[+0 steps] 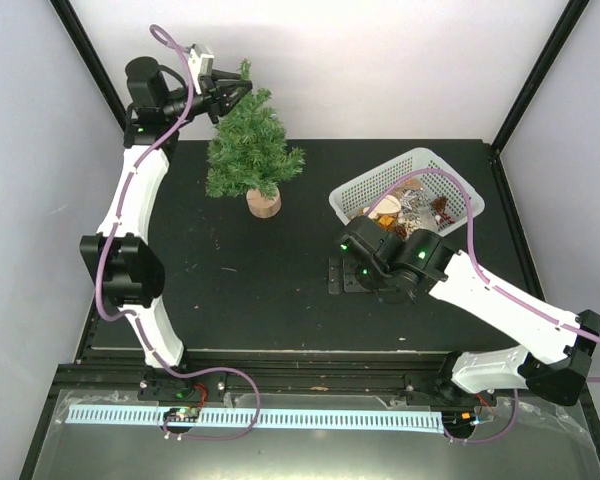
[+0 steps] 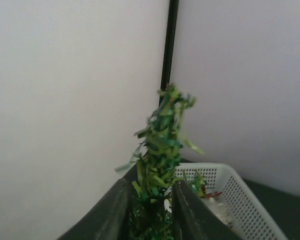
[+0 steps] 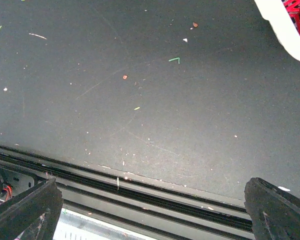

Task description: Decorate the small christmas tree

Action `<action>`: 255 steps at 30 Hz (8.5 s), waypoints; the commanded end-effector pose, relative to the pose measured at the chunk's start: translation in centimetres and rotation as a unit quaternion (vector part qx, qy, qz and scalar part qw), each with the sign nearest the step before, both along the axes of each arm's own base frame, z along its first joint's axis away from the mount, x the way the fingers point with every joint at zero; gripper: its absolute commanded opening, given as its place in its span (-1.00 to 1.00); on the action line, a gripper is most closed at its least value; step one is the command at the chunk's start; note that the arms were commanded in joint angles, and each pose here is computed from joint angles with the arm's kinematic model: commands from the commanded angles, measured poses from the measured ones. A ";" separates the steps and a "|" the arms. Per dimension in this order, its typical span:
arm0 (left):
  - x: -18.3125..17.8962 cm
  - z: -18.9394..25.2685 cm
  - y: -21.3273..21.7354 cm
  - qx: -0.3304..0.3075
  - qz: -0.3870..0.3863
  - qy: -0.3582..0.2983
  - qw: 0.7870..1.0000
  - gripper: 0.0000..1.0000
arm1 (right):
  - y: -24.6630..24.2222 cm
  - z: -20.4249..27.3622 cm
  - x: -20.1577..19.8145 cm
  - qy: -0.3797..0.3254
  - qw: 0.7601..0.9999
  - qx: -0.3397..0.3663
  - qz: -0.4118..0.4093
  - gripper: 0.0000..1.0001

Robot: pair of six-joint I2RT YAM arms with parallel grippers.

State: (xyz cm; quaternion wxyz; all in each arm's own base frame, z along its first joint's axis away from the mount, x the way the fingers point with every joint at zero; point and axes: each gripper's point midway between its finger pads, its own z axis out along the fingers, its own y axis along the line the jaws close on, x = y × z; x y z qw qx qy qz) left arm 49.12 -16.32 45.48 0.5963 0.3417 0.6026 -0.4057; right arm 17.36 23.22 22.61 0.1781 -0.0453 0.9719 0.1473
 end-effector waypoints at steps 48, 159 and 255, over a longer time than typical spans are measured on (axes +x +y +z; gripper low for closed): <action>-20.9 -11.4 10.0 0.256 0.087 0.239 0.933 -0.35 | -10.8 -4.6 19.0 0.053 0.983 -0.038 -0.173 -0.04; -16.3 -20.9 8.6 0.213 0.062 0.310 0.924 -0.38 | -14.4 -11.1 10.4 0.176 0.965 -0.066 -0.181 0.11; -18.1 -1.7 -16.5 0.143 -0.192 0.059 0.969 0.55 | -1.6 32.6 13.3 -0.287 0.891 0.351 0.009 -0.98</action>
